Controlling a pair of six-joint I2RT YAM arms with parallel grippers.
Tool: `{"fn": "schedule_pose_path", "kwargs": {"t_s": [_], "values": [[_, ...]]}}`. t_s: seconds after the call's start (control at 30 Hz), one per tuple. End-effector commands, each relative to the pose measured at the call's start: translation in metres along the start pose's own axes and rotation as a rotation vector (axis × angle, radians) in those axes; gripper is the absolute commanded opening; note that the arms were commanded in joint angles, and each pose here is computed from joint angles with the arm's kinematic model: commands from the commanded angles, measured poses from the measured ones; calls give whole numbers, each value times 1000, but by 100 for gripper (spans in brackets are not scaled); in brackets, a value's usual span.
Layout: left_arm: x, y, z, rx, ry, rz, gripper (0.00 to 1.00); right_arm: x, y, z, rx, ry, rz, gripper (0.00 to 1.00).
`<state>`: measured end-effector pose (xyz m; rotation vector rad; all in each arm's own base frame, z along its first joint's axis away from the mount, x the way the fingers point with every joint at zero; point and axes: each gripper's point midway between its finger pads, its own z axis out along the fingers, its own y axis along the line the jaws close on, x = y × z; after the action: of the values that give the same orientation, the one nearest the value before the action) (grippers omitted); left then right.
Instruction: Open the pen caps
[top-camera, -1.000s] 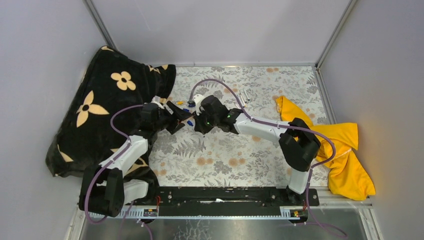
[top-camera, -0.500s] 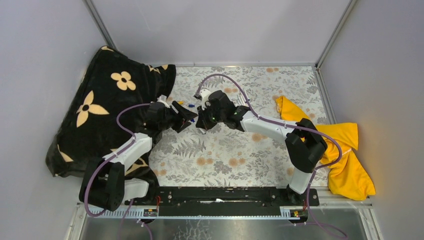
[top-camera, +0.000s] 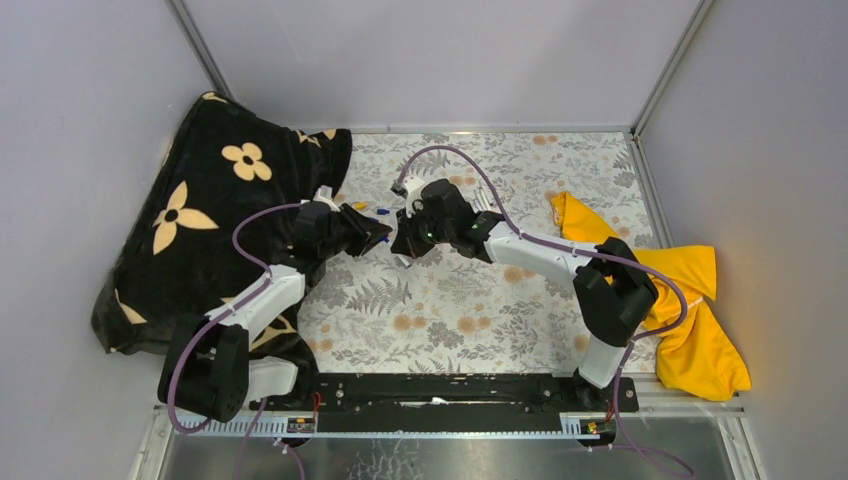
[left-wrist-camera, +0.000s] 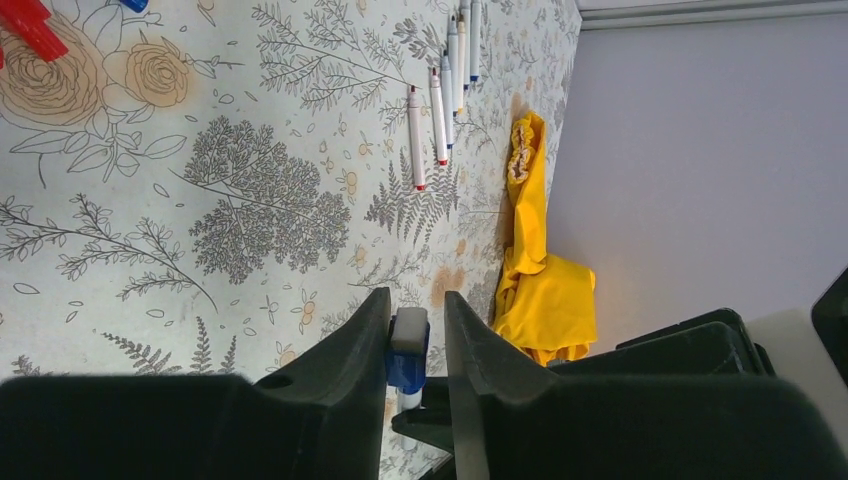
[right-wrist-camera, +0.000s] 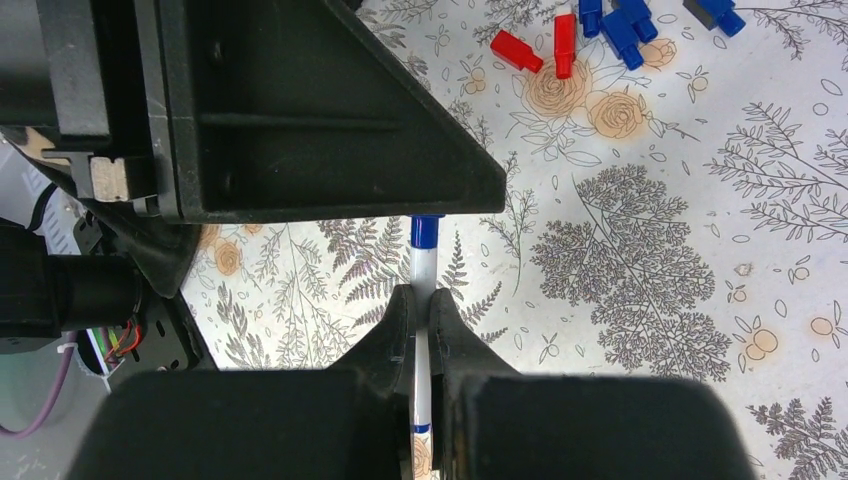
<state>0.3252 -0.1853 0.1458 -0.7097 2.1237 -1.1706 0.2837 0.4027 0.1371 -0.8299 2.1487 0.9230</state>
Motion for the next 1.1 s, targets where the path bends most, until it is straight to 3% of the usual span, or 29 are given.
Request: {"fn": "schedule_pose_path", "kwargs": {"t_s": [0.0,0.1,0.2,0.3,0.43,0.53,1.07], "values": [[-9,-24,-2,81,-41,34,31,-29,9,-16,-29,-93,-9,0],[-7,-25,-2,86,-35,40,25,-32,7,-18,-25,-102,-3,0],[-8,-25,-3,85,-39,50,10,-33,7,-20,-20,-107,-7,0],[-8,-27,-3,85,-42,66,0,-33,7,-22,-21,-110,-11,12],[-6,-28,0,80,-34,80,0,-35,9,-21,-32,-109,-12,30],[-5,-28,1,78,-28,91,0,-39,10,-21,-34,-109,-18,34],[-1,-52,0,134,-3,87,0,-38,7,-5,-46,-79,-13,35]]}}
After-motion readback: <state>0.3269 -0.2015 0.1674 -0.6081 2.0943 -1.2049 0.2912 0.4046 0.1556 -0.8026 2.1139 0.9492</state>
